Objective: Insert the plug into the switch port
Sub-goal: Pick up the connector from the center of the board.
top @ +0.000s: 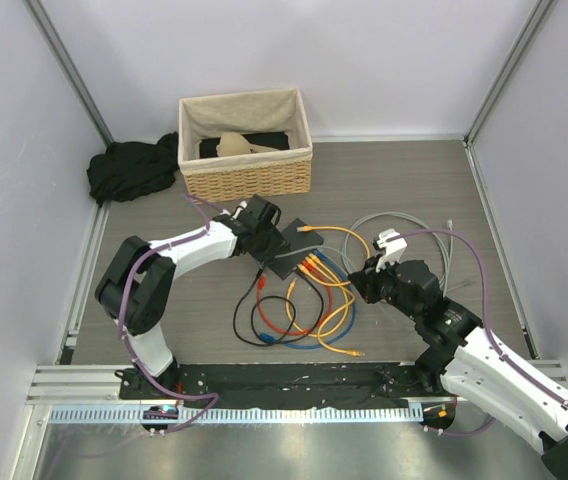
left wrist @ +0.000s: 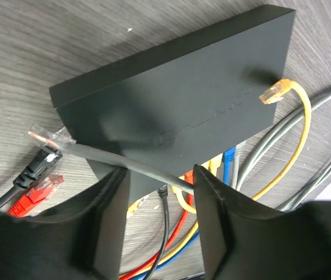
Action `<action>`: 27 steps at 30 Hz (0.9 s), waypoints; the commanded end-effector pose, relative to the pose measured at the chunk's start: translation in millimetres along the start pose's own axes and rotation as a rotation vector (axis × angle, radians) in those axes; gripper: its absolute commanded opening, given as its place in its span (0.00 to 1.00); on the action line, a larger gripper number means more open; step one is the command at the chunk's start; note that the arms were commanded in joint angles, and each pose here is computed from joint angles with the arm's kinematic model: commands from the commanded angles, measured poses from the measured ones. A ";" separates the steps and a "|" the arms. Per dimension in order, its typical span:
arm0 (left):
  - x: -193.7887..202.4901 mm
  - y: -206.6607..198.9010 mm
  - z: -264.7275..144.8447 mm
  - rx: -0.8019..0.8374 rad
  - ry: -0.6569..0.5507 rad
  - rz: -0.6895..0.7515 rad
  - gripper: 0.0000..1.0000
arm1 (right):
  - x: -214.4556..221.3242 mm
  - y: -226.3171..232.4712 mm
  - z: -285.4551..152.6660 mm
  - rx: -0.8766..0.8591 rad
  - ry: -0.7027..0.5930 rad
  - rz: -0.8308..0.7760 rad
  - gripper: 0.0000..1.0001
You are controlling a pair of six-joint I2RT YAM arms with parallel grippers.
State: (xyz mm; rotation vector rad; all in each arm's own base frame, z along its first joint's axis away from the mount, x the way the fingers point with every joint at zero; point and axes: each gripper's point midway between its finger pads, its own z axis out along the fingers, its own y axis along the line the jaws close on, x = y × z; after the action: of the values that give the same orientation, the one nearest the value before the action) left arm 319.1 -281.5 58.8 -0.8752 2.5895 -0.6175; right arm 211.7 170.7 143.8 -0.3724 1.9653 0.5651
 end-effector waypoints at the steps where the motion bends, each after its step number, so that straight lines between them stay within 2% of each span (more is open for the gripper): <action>1: -1.2 -5.6 -0.2 0.006 -0.004 0.016 0.41 | -17.7 9.5 -2.2 -0.041 -0.068 0.004 0.01; 9: -13.6 -34.6 -19.9 0.150 -0.048 0.017 0.00 | -22.6 21.3 -8.3 -0.104 -0.081 0.013 0.01; 13: -17.7 -55.4 -37.2 0.289 -0.071 0.028 0.00 | -24.7 29.9 -11.5 -0.143 -0.066 0.029 0.06; 14: -15.4 -71.9 -50.6 0.381 -0.057 0.037 0.00 | -23.8 33.6 -12.5 -0.160 -0.053 0.045 0.16; 16: -11.0 -73.0 -57.5 0.436 -0.053 0.066 0.00 | -29.9 39.9 -16.4 -0.177 -0.033 0.067 0.28; 17: -13.3 -88.1 -73.2 0.526 -0.070 0.078 0.00 | -32.4 43.5 -18.4 -0.187 -0.023 0.094 0.42; 19: -4.6 -85.3 -78.3 0.584 -0.050 0.120 0.00 | -47.8 50.5 -25.0 -0.198 -0.020 0.123 0.58; 22: 6.1 -86.6 -94.5 0.693 -0.035 0.184 0.00 | -71.8 63.4 -31.5 -0.225 -0.010 0.175 0.69; 27: 32.7 -79.8 -120.7 0.879 -0.004 0.299 0.00 | -110.6 82.5 -31.0 -0.271 -0.017 0.232 0.71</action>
State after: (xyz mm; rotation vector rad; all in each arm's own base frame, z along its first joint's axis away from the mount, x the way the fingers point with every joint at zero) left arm 302.6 -307.3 149.9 -0.4761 2.2148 -1.2449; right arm 196.2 209.4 233.5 -0.3390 1.9711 0.8704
